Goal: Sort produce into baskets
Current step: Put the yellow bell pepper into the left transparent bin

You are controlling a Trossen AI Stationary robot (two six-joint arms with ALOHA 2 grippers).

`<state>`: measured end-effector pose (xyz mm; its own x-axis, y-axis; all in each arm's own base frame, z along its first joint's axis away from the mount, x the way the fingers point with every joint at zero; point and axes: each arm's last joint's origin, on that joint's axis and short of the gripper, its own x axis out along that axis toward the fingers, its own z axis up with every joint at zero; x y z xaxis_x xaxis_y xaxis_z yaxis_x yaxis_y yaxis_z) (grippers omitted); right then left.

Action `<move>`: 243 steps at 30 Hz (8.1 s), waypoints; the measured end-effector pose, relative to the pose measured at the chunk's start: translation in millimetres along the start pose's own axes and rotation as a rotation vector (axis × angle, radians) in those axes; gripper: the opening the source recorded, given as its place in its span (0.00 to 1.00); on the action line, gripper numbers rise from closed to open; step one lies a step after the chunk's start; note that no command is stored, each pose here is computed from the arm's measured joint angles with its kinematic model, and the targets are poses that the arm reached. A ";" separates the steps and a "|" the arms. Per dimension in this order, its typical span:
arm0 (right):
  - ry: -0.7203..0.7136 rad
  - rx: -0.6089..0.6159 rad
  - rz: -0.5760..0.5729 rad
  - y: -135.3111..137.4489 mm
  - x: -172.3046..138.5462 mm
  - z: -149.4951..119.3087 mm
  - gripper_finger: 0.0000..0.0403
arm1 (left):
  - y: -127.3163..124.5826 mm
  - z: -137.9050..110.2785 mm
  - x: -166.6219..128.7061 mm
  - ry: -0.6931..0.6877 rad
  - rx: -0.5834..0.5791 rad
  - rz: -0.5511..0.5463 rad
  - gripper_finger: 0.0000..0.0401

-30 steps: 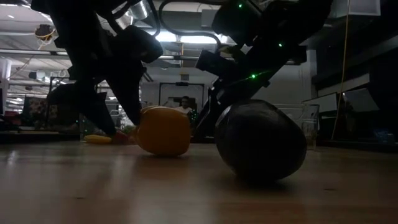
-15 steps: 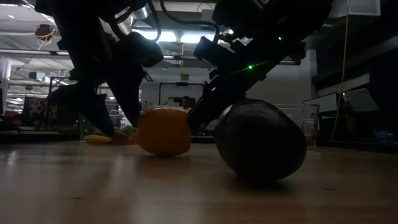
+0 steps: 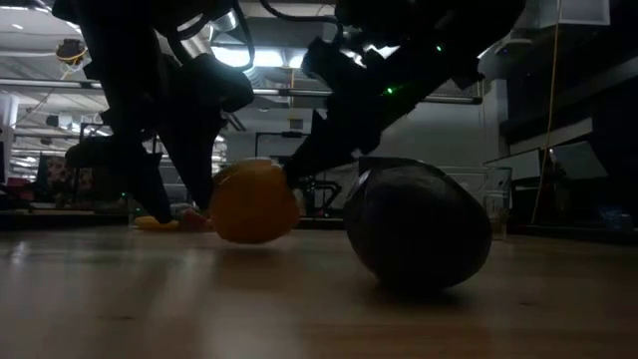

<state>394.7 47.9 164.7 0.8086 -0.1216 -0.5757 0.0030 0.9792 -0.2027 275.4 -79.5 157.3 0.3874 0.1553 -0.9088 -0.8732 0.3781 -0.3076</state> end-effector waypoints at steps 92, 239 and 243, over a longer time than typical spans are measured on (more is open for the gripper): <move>0.096 0.081 0.517 28.5 -126.7 -28.3 0.72 | -47.8 20.6 -48.9 -0.350 0.511 -0.533 0.59; 0.102 0.076 0.442 27.1 -124.5 -29.6 0.72 | 14.5 133.7 -78.5 -0.743 0.200 -0.075 0.83; 0.102 0.076 0.442 27.1 -124.5 -29.6 0.72 | 30.9 156.2 -85.9 -0.824 0.173 0.034 0.83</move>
<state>276.8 84.8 207.4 0.6799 0.2992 -0.6695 -0.2833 0.9493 0.1365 261.4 61.5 269.9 0.5122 0.7602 -0.3995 -0.8567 0.4852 -0.1752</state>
